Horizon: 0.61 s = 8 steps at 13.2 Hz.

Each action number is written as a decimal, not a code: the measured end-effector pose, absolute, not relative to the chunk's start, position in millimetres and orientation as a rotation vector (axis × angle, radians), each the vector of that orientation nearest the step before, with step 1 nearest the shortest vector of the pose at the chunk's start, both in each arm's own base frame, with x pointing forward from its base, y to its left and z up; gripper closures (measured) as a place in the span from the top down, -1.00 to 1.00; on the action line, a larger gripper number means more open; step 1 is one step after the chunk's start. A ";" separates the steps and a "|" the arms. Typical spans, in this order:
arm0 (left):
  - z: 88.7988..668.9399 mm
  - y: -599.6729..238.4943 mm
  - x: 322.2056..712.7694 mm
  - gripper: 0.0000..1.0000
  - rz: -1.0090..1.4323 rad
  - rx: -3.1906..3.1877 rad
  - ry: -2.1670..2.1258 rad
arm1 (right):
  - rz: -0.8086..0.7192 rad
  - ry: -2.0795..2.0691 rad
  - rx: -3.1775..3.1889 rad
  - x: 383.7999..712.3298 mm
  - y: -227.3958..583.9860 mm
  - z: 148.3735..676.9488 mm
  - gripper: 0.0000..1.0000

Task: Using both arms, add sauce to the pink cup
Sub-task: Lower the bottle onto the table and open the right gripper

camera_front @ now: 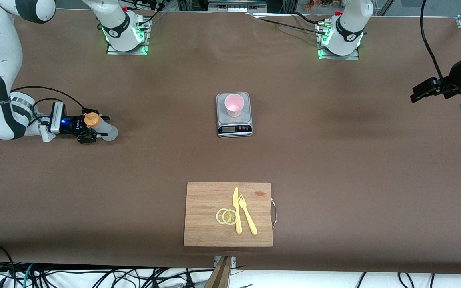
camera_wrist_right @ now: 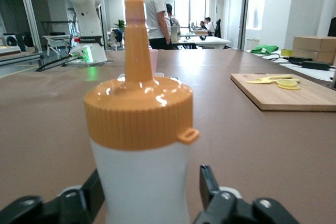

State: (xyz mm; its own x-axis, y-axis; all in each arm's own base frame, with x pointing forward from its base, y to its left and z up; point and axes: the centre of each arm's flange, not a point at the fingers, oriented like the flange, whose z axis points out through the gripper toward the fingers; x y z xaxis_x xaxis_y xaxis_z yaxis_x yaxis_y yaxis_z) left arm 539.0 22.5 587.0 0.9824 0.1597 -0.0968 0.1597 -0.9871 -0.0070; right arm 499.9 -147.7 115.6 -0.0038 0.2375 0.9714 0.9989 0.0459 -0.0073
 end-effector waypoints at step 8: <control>586.9 26.7 538.5 1.00 -0.157 3.125 0.264 | -0.917 -1.513 -1.644 472.0 -222.7 155.0 1.00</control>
State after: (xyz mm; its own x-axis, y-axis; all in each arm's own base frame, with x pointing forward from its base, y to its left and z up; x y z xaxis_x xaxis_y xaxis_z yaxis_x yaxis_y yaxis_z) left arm 538.5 26.7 586.9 0.9809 0.1674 -0.0995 0.1675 -0.9858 -0.0073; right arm 472.0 -222.7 155.0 0.0624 0.4926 0.8680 0.9974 -0.0618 -0.0366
